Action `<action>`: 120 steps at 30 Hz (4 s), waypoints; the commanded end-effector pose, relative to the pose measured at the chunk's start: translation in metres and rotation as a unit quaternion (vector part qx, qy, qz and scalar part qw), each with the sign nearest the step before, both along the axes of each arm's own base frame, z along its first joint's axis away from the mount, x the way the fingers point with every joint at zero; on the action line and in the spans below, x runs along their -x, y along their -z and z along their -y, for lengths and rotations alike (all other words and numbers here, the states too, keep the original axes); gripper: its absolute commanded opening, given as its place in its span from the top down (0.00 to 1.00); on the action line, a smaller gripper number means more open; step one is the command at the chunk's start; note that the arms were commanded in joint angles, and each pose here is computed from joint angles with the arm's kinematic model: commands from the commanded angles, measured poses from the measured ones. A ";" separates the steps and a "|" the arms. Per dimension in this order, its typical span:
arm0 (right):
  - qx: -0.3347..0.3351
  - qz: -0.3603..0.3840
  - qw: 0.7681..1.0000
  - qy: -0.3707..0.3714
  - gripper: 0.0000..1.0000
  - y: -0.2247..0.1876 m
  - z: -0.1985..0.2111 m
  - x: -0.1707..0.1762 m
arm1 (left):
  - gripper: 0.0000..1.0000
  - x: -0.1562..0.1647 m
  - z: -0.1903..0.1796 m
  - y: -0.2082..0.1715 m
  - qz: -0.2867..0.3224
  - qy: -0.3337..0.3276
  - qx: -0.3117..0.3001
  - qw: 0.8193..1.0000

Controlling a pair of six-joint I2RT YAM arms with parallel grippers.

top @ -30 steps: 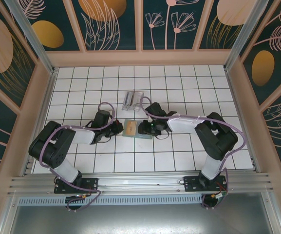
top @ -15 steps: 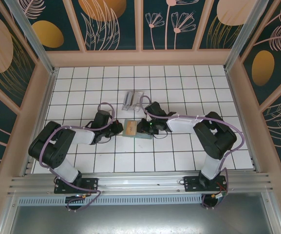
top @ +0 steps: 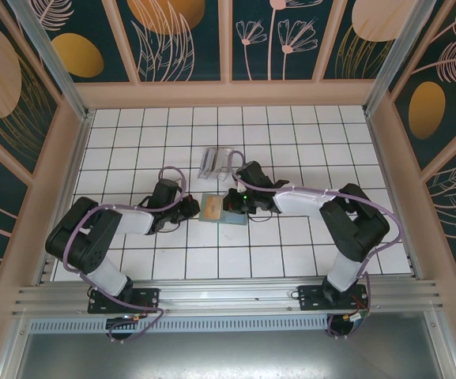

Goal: Put the credit cards into the card holder
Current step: Flip over the card slot in the card holder, then pick up the credit card from the storage box.

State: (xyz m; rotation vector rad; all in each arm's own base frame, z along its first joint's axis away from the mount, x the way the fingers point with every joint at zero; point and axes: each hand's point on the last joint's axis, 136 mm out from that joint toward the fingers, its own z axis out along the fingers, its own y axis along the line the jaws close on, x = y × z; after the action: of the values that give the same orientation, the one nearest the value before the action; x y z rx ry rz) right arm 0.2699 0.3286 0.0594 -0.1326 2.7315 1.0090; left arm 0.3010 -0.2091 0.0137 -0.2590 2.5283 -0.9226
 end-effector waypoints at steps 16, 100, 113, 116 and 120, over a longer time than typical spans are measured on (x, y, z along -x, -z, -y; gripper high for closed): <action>-0.038 0.005 0.998 -0.057 0.63 -0.002 -0.051 0.001 | 0.85 0.033 -0.014 0.028 -0.080 -0.010 -0.037 0.996; 0.401 0.204 0.884 0.127 0.40 -0.050 0.046 -0.175 | 0.06 -0.038 -0.084 -0.032 0.144 -0.143 -0.106 0.973; 0.366 0.185 0.905 0.111 0.38 -0.041 0.046 -0.175 | 0.05 -0.039 -0.074 -0.023 0.128 -0.126 -0.093 0.979; 0.318 0.159 0.929 0.103 0.39 -0.032 0.047 -0.172 | 0.05 -0.040 -0.073 -0.020 0.124 -0.126 -0.092 0.980; 0.297 0.160 0.938 0.086 0.38 -0.034 0.047 -0.169 | 0.05 -0.040 -0.072 -0.018 0.122 -0.124 -0.092 0.980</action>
State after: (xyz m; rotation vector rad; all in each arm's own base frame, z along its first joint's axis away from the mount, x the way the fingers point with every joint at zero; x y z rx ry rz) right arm 0.4442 0.2784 0.0819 -0.0792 2.5818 -0.0041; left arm 0.3394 -0.1277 0.0371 -0.3826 2.2492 -0.5310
